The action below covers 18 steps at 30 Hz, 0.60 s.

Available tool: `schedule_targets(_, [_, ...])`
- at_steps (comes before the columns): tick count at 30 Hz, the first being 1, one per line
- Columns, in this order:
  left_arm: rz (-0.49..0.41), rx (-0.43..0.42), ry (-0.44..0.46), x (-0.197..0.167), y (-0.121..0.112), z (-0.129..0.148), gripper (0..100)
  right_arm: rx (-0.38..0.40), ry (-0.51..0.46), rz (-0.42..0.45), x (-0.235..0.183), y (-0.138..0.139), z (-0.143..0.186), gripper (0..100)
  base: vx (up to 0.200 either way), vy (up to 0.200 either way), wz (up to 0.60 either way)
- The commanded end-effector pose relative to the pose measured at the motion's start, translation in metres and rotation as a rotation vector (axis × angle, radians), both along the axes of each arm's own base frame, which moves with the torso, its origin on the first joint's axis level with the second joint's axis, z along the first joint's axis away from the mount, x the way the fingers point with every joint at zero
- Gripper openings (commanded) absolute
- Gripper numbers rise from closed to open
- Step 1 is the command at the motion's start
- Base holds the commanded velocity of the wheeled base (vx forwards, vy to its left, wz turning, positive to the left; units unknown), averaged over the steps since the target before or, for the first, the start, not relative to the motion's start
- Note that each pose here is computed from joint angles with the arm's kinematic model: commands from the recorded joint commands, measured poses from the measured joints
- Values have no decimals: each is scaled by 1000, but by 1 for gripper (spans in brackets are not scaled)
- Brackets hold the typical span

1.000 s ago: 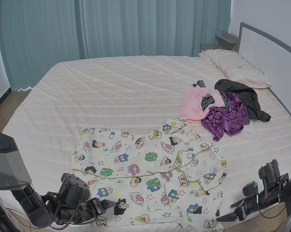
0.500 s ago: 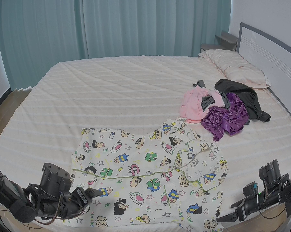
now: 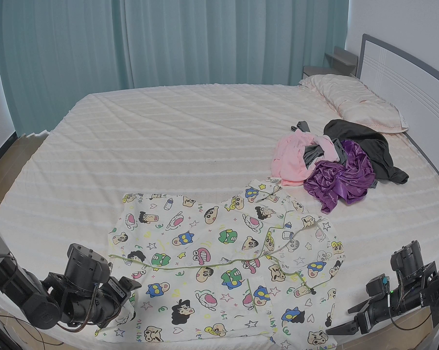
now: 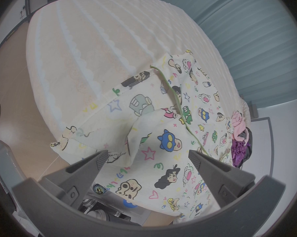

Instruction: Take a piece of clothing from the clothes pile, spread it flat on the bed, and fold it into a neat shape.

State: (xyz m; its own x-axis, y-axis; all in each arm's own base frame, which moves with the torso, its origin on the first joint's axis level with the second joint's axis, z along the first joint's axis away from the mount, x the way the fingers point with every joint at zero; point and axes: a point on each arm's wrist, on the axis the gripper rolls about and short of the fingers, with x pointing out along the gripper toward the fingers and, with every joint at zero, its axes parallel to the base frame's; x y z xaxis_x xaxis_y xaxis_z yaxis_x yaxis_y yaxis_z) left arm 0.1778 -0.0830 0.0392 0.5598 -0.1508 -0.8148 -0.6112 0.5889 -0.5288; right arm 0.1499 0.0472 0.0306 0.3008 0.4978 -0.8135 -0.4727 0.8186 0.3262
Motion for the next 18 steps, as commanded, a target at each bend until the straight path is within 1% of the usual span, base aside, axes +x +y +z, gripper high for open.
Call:
schedule_targets(1, [4, 21, 39, 2, -1, -9, 100, 0, -1, 0, 0, 0, 0, 100, 0, 0, 0])
schedule_targets(5, [9, 23, 43, 5, -2, -11, 100, 6, -1, 3, 0, 0, 0, 100, 0, 0, 0])
schedule_targets(10, [61, 22, 53, 17, -4, -17, 100, 12, -4, 4, 0, 0, 1, 100, 0, 0, 0])
schedule_targets(14, [73, 12, 38, 22, -3, -17, 100, 12, -4, 4, 0, 0, 1, 100, 0, 0, 0])
schedule_targets(15, [75, 8, 29, 22, -3, -17, 0, 12, -3, 4, 0, 0, 1, 100, 0, 0, 0])
schedule_targets(18, [93, 2, 22, 24, 0, -19, 0, 12, -4, 3, 0, 0, 1, 100, 0, 0, 0])
